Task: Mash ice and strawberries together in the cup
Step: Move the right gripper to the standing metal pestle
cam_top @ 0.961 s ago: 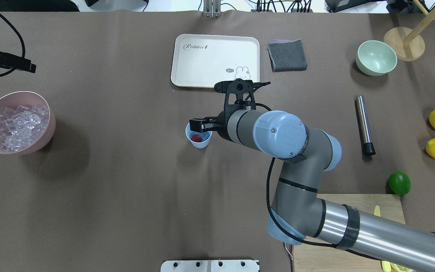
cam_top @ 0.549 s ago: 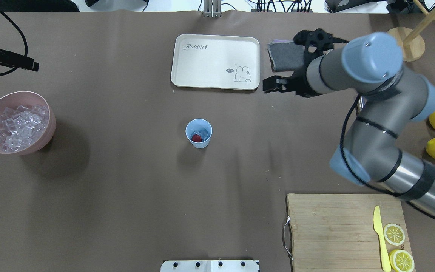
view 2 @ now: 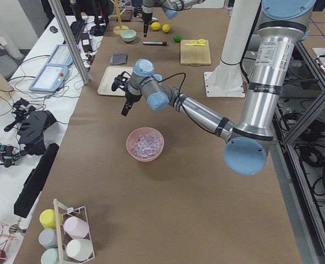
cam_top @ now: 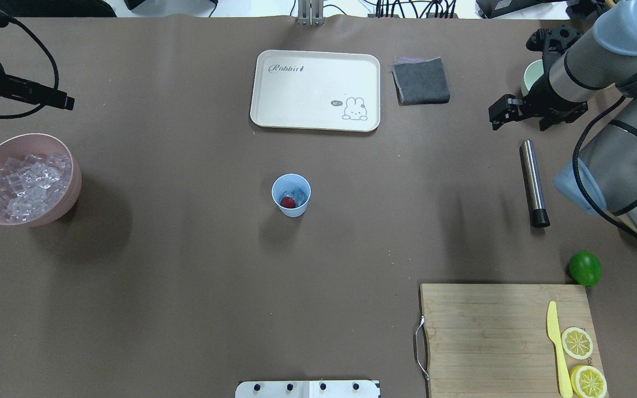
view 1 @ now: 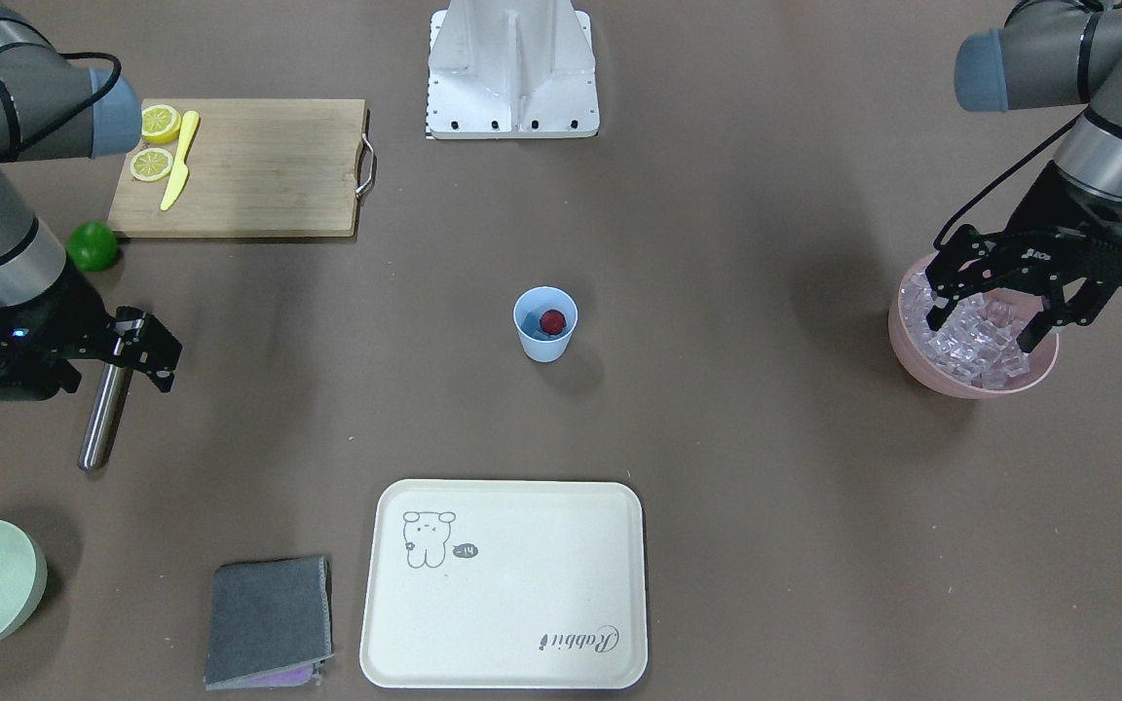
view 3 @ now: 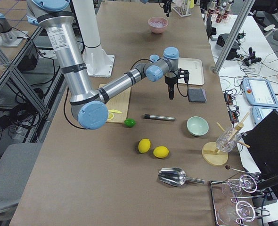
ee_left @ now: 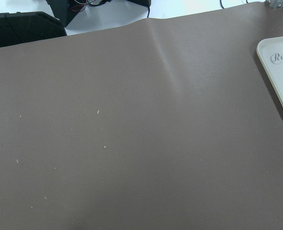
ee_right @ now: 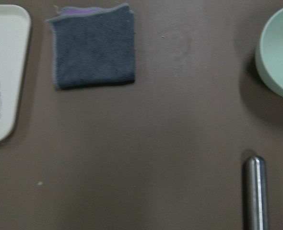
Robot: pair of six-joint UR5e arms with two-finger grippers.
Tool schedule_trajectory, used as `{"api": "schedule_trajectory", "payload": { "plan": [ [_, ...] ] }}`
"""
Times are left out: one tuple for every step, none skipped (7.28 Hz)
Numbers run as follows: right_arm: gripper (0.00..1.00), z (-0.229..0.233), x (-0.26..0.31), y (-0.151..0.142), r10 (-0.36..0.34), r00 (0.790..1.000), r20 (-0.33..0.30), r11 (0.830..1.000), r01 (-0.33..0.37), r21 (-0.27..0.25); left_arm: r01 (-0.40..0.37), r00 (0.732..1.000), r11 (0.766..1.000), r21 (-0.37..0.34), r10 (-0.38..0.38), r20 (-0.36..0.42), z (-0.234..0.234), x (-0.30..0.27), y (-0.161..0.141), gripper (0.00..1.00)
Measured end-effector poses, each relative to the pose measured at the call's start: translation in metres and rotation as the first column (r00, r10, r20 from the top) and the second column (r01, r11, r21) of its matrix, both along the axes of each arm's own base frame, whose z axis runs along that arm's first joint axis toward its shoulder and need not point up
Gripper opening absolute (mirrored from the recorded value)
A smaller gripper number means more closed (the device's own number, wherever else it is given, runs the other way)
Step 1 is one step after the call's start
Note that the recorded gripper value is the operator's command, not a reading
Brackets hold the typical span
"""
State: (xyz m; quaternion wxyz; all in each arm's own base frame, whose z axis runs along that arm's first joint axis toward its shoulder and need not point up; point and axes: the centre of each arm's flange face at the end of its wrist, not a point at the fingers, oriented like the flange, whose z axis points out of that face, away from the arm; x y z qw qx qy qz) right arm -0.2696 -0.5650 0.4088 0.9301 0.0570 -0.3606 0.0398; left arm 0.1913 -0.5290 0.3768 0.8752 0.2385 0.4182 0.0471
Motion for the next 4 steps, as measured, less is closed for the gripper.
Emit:
{"api": "schedule_trajectory", "payload": {
  "plan": [
    [1.0, 0.033, -0.001, -0.012, -0.018, 1.0, -0.01, 1.0, 0.018, -0.022, -0.009, 1.0, 1.0, 0.005, 0.009, 0.001, -0.001, 0.006, 0.001, 0.98],
    [1.0, 0.059, -0.004, -0.021, -0.026, 1.0, -0.013, 0.999, 0.026, -0.034, -0.014, 1.0, 1.0, 0.006, 0.014, 0.002, 0.002, 0.009, 0.001, 0.98],
    [1.0, 0.082, -0.007, -0.028, -0.031, 0.999, -0.017, 0.998, 0.03, -0.048, -0.016, 1.0, 1.0, 0.008, 0.016, 0.001, 0.005, 0.012, 0.0, 0.98],
    [1.0, 0.101, -0.01, -0.032, -0.037, 0.999, -0.017, 0.997, 0.036, -0.064, -0.017, 1.0, 1.0, 0.016, 0.017, -0.002, 0.005, 0.012, -0.001, 0.98]
  ]
}}
